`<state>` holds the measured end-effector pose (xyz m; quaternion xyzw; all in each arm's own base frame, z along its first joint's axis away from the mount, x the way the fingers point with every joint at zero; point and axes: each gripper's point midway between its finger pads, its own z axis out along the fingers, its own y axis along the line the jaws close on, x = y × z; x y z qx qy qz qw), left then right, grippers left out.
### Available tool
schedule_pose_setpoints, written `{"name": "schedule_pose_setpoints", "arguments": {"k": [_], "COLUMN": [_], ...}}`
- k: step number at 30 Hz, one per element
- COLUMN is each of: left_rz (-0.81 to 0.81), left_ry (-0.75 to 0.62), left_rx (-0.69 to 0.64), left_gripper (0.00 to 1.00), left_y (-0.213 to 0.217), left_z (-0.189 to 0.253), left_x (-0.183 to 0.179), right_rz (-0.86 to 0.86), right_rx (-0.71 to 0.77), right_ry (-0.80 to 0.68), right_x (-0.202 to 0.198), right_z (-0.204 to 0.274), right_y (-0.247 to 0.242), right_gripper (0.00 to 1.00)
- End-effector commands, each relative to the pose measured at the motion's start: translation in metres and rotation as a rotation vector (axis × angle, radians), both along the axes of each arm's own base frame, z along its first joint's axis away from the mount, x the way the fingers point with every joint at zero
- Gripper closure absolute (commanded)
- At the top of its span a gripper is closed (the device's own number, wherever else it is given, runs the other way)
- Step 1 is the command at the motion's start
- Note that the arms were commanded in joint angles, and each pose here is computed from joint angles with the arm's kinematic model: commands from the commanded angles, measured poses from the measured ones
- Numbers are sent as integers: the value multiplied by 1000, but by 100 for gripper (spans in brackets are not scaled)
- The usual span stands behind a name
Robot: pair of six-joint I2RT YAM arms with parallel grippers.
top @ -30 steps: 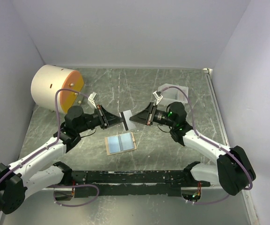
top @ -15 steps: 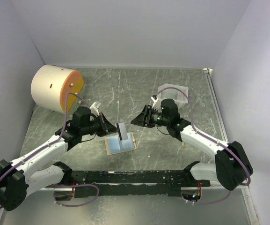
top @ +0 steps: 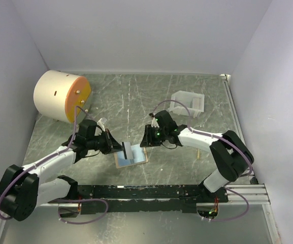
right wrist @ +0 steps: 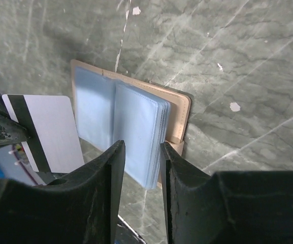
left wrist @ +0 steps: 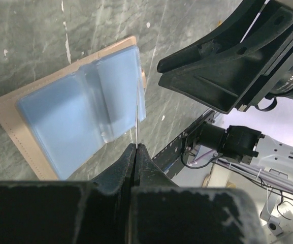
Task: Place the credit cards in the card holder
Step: Insert the credit card into the card holder.
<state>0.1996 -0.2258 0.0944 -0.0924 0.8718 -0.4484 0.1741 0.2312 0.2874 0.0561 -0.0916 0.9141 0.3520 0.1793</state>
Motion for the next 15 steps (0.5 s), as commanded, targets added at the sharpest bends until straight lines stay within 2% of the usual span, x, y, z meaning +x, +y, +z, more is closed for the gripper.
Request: {"name": "schedule_pose_setpoints", "arguments": {"k": [1, 15], "left_rz": [-62, -89], "left_ry": [-21, 28], "left_rx": [-25, 3], "left_gripper": [93, 93], "left_y": [-3, 1], "left_z": [-1, -26], "left_x": [-3, -7], "right_rz": [42, 42], "right_rx": [-101, -252], "right_ry": [-29, -35], "right_x": [-1, -4], "right_z": [-12, -40], "right_y": [2, -8], "right_gripper": [67, 76]}}
